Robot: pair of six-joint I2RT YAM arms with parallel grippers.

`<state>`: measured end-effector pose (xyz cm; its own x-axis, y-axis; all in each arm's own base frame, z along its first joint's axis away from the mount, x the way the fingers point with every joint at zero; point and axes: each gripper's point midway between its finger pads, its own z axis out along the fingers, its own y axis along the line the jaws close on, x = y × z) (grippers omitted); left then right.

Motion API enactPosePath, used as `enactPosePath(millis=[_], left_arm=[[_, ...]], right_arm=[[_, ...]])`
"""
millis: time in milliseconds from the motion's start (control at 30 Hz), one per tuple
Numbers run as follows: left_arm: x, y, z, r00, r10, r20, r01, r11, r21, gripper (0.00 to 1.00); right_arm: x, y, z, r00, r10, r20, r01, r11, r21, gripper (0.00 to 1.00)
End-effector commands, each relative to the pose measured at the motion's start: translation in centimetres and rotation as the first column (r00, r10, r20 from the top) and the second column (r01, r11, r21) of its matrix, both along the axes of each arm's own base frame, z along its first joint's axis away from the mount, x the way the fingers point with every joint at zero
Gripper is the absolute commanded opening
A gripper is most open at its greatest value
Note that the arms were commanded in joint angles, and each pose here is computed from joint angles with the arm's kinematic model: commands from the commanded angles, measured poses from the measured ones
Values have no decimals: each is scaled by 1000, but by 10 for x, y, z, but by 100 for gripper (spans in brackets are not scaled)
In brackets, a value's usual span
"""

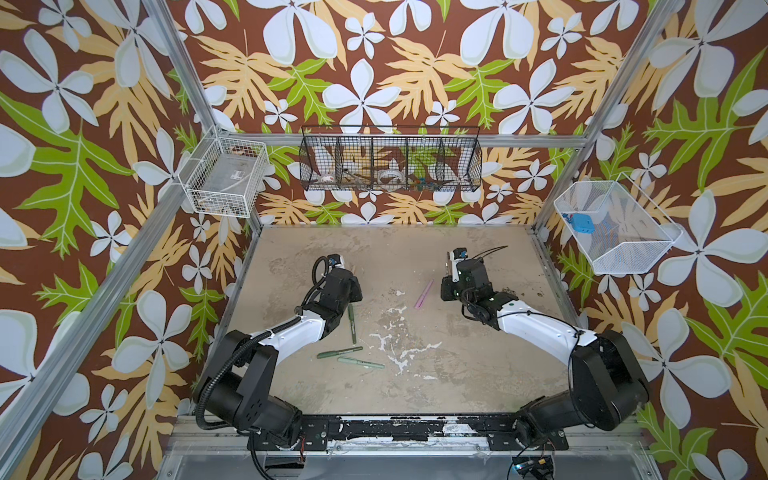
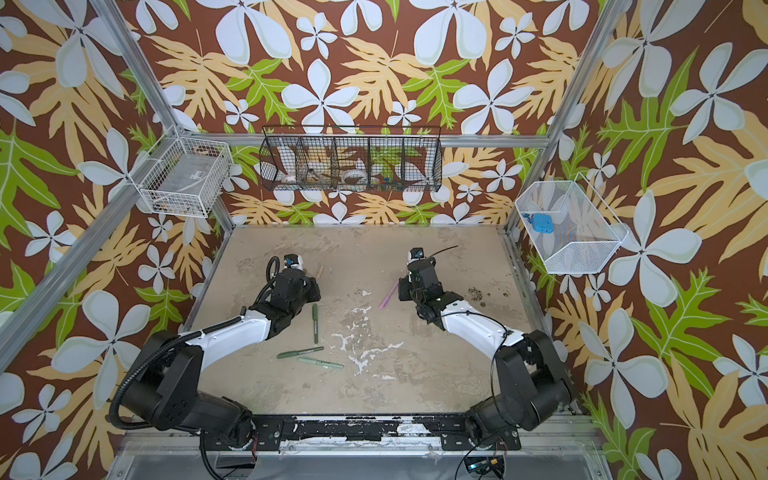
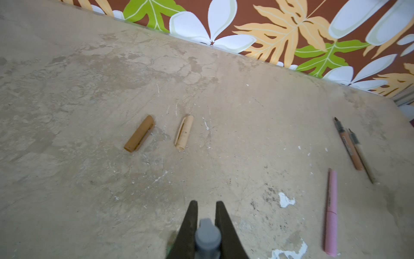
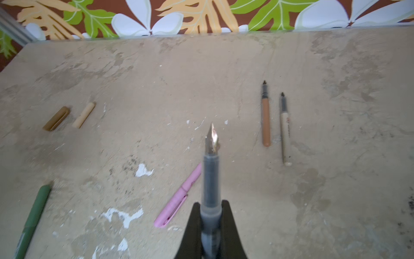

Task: Open the pen caps
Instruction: 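Lower the cap with the left gripper while the right gripper lowers the pen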

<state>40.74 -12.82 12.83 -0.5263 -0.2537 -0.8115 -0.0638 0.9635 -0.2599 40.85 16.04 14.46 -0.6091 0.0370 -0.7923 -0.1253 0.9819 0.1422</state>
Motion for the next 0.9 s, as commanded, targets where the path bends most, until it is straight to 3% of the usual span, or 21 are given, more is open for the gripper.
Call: enactPosePath(millis=[0, 267, 567, 867], left_arm=[[5, 9, -5, 999, 2, -35, -2, 1000, 23, 1], [29, 32, -29, 992, 56, -115, -53, 998, 27, 0], [47, 42, -56, 982, 70, -178, -58, 996, 74, 0], [64, 43, -91, 962, 84, -261, -46, 988, 147, 1]], right_arm=[[18, -21, -4, 996, -86, -28, 85, 996, -33, 0], [63, -77, -22, 975, -203, -89, 201, 979, -22, 0], [96, -111, -60, 947, -271, -174, 259, 962, -90, 0], [116, -125, -87, 937, -274, -218, 242, 957, -162, 0]])
